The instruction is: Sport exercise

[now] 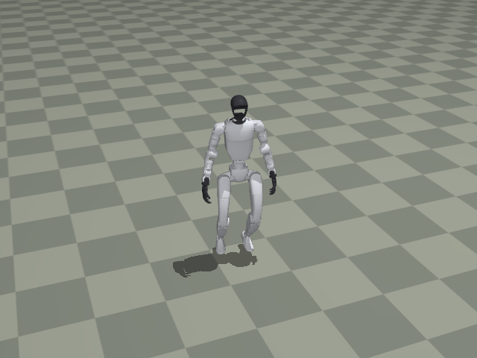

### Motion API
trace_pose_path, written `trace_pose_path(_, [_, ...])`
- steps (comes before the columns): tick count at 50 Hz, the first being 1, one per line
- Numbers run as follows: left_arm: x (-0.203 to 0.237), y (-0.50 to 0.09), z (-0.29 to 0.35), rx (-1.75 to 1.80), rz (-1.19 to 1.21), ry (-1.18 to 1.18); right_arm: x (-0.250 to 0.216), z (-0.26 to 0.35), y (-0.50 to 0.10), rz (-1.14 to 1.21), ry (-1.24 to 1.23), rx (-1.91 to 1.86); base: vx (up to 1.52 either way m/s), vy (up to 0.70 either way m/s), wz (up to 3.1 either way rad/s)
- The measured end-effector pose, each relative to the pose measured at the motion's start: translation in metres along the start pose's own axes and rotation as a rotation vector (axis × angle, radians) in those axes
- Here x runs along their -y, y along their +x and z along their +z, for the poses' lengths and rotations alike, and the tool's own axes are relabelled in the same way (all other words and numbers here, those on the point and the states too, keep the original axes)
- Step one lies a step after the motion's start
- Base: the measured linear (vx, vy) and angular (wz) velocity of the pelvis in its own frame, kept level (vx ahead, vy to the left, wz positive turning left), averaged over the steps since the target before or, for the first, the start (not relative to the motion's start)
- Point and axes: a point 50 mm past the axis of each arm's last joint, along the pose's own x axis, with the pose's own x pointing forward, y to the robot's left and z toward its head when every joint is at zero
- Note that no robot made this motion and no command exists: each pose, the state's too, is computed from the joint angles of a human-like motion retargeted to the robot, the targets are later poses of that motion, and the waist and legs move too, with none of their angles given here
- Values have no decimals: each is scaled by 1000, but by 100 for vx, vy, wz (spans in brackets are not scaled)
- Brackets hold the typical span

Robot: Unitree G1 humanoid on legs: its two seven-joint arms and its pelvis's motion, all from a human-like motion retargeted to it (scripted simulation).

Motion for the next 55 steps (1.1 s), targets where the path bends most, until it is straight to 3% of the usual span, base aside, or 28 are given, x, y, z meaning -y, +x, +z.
trace_pose_path(20, [21,1,10,40,-84,-1,1,15,-1,75,11,43,2,1,16])
trace_pose_path(35, [2,0,7,-18,-37,111,1,16,2,40,-82,2,-1,-1,11])
trace_pose_path(55, [-5,0,10,39,0,27,2,5,-1,27,-65,21,0,0,0])
